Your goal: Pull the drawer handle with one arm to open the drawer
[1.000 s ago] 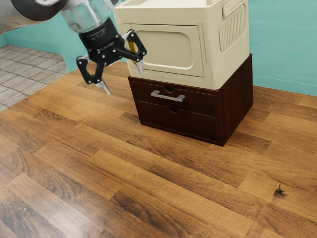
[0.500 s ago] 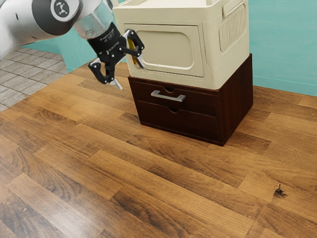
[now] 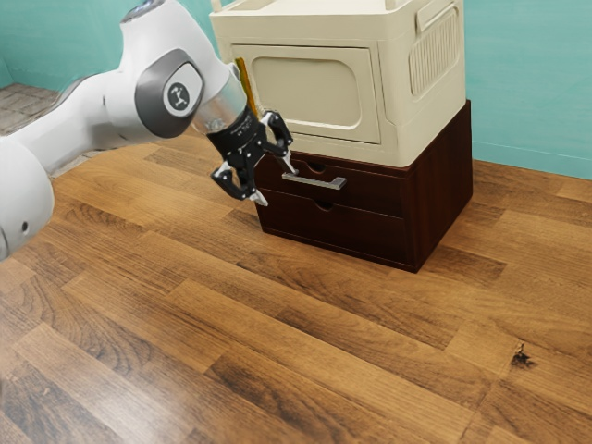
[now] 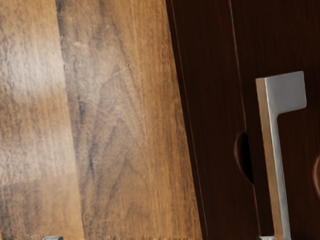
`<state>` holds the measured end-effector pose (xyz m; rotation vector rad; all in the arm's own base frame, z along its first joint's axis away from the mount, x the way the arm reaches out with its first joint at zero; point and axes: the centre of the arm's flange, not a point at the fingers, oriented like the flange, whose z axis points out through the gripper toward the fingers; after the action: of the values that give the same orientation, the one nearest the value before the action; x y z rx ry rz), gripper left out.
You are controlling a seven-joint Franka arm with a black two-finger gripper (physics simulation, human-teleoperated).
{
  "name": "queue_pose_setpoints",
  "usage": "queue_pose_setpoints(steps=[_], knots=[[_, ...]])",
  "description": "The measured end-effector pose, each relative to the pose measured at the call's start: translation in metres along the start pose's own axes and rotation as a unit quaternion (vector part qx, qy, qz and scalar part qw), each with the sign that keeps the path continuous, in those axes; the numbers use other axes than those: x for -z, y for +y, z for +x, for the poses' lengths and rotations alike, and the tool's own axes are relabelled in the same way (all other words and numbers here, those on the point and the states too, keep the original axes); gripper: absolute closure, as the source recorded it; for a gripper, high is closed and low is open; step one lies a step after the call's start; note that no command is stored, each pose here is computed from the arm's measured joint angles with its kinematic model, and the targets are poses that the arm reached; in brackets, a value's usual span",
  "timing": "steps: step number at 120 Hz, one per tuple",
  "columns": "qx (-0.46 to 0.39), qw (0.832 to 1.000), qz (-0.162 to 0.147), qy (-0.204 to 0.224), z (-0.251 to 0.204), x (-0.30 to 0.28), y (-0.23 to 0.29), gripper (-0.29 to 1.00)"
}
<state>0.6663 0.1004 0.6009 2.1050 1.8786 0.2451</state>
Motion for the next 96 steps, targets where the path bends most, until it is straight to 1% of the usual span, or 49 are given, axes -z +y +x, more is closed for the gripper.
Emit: queue_pose_setpoints(steps=[9,18,32,41,66,76,86,96], knots=[[0.004,0.999,-0.033,-0.008,-0.002,-0.010,0.000,0.27],[0.008,0.997,-0.071,-0.006,-0.002,-0.015,0.001,0.31],[0.000,0.992,-0.126,0.015,-0.004,-0.018,0.008,0.33],[-0.009,0.989,-0.147,0.031,-0.003,-0.020,0.010,0.34],[-0.018,0.984,-0.168,0.055,0.003,-0.030,0.007,0.36],[-0.014,0.983,-0.172,0.066,0.014,-0.028,0.001,0.36],[-0.014,0.982,-0.174,0.069,0.016,-0.022,-0.007,0.36],[-0.020,0.982,-0.175,0.066,0.007,-0.020,-0.010,0.36]])
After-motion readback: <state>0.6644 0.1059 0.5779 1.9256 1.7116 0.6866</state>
